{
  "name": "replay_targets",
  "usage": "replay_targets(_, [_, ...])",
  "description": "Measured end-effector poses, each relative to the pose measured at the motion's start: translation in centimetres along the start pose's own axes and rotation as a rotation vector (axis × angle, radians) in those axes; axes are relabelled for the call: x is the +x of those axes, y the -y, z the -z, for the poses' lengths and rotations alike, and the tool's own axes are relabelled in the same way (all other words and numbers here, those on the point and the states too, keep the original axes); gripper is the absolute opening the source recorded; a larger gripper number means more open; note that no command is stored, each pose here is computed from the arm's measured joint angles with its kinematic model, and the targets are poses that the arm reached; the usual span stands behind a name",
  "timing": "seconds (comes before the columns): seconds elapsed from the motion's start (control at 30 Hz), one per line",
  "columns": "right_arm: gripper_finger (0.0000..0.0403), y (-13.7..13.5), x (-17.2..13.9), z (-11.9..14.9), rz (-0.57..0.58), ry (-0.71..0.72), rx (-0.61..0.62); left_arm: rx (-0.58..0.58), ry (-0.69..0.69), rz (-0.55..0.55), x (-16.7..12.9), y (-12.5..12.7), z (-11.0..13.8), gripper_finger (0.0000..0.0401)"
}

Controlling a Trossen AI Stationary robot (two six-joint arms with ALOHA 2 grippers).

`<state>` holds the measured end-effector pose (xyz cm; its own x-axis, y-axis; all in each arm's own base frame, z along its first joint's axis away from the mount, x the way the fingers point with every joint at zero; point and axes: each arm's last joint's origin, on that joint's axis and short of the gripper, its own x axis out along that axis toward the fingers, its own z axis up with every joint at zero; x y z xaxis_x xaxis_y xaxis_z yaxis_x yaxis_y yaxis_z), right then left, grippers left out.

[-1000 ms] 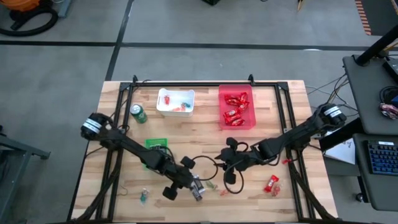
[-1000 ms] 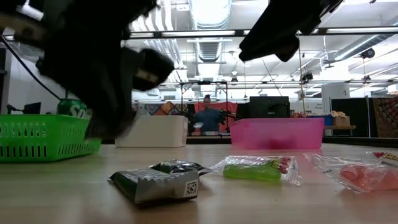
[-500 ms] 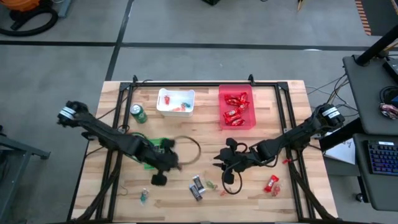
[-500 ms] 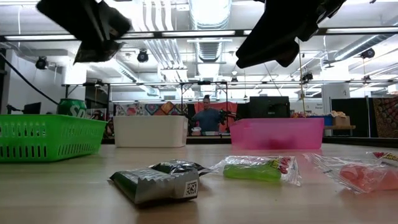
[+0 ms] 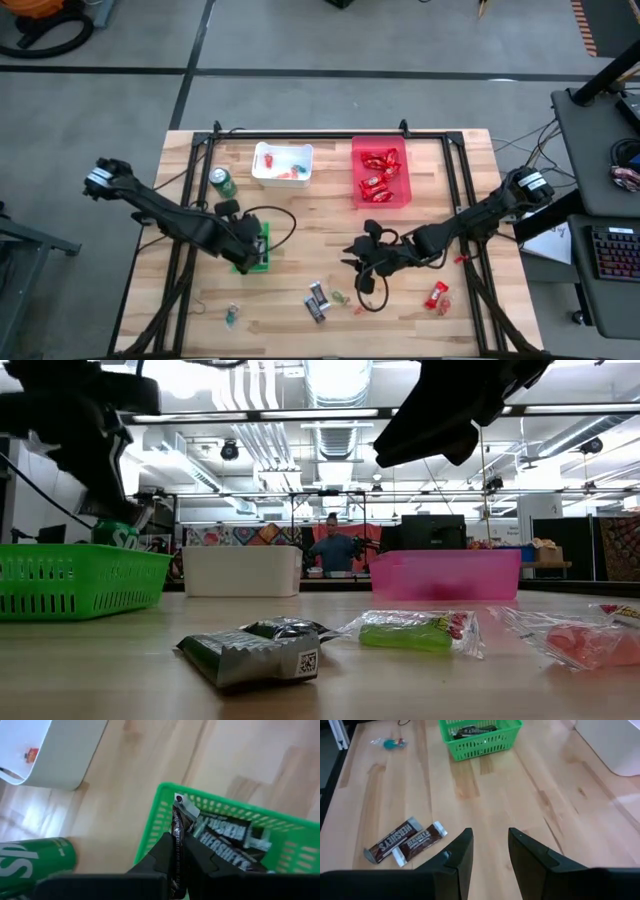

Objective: Organize candy in baskets
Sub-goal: Put the brown chocolate into the green basket, then put the red chocolate into the pink bin

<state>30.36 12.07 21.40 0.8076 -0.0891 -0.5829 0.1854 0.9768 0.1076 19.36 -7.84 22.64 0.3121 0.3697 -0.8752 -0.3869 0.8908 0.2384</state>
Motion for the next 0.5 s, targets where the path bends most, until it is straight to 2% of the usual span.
replay_targets(0.2, [0.0116,0.0,0.0,0.0,-0.001,0.002,0.004,0.012,-0.027,-0.06,1.2,0.8,0.0,0.0026])
replay_targets(0.5, [0.0116,0.0,0.0,0.0,-0.001,0.003,0.014,0.046,-0.067,-0.098,2.3,1.5,0.1,0.0111])
